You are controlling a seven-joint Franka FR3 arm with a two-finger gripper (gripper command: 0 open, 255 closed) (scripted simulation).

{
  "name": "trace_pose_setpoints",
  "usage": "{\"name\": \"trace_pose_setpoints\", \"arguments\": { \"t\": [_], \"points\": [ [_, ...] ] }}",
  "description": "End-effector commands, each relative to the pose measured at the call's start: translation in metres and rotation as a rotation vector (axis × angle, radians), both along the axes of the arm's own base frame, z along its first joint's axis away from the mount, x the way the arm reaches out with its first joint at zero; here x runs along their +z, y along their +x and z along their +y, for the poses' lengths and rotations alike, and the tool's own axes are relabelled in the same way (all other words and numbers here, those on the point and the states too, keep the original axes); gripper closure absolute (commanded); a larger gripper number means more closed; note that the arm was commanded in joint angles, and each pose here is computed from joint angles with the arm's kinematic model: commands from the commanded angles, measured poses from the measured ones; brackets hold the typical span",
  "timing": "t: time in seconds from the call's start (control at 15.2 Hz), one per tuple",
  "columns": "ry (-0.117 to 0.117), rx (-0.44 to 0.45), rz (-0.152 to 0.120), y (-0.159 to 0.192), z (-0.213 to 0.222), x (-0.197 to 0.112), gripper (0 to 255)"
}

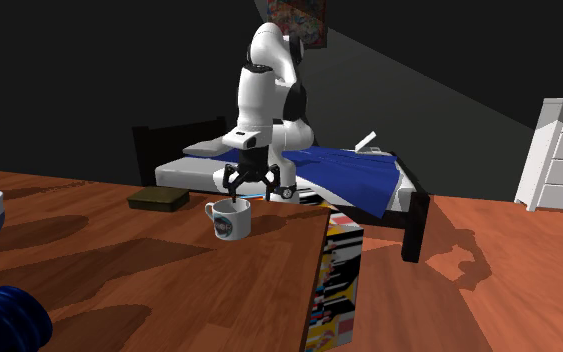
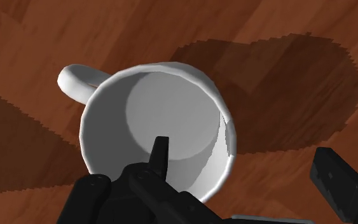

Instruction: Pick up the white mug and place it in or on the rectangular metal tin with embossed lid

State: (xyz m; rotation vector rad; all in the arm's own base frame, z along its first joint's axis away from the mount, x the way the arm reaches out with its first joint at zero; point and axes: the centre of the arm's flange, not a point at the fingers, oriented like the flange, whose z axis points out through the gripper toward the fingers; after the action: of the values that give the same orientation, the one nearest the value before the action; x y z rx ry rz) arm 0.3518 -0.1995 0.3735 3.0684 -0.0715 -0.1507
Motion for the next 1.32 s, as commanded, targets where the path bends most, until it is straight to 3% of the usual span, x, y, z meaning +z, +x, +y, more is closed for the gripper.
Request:
{"name": "trace_pose_setpoints", "arguments": {
  "t": [0.0,0.4,0.86,0.92,1.25],
  "points": [
    [-0.004,0.002,-0.001,0.001,-0.003,-0.009,0],
    [-0.004,0.002,-0.001,-0.002,-0.006,-0.038,0],
    [-0.004,0.002,-0.001,-0.002,-0.006,-0.038,0],
    [-0.004,0.002,-0.001,-0.002,-0.006,-0.038,255],
    [-0.004,0.002,-0.001,-0.002,-0.006,-0.038,255]
  ]
}}
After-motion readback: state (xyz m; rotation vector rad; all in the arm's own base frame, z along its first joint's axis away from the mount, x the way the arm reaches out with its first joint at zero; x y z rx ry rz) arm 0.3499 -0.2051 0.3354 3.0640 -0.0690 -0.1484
